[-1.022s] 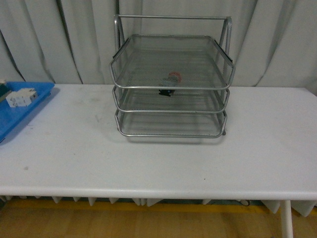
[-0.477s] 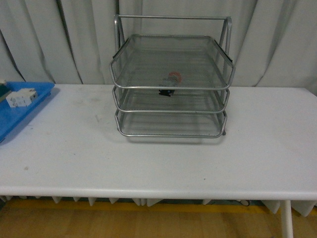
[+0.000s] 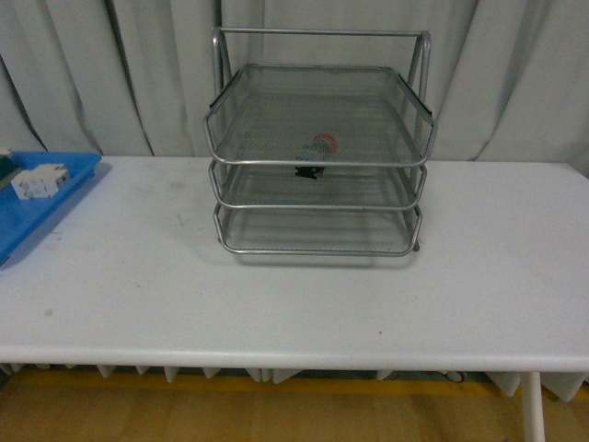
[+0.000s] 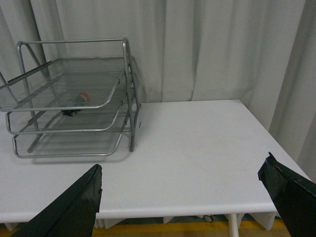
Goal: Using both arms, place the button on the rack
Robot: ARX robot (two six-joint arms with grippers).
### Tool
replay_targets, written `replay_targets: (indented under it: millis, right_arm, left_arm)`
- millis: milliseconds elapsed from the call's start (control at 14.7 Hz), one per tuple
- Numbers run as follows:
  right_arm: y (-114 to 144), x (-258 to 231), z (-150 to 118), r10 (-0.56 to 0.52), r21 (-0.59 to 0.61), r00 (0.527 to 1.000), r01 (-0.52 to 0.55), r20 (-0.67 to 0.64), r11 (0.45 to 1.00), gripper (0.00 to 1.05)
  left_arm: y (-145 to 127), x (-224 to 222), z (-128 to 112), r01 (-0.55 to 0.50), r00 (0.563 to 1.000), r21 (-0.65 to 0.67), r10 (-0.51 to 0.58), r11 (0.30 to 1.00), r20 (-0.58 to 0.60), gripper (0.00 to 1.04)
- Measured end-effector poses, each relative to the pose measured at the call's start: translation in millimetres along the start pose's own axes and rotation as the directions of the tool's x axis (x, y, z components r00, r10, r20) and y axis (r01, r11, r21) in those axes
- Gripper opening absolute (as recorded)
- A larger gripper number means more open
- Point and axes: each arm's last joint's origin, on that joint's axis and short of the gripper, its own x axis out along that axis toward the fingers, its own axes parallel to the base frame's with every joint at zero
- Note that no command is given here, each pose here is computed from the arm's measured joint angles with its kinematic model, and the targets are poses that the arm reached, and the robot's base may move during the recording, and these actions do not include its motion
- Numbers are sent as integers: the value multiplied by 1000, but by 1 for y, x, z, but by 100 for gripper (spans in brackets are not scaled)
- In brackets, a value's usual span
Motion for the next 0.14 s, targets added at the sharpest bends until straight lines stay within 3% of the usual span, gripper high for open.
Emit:
replay_targets:
  millis: [136]
  right_arm:
    - [0,0,0,0,0,1000,0,0,1000,98]
  left_arm:
    - [0,0,0,0,1000,0,0,1000,0,98]
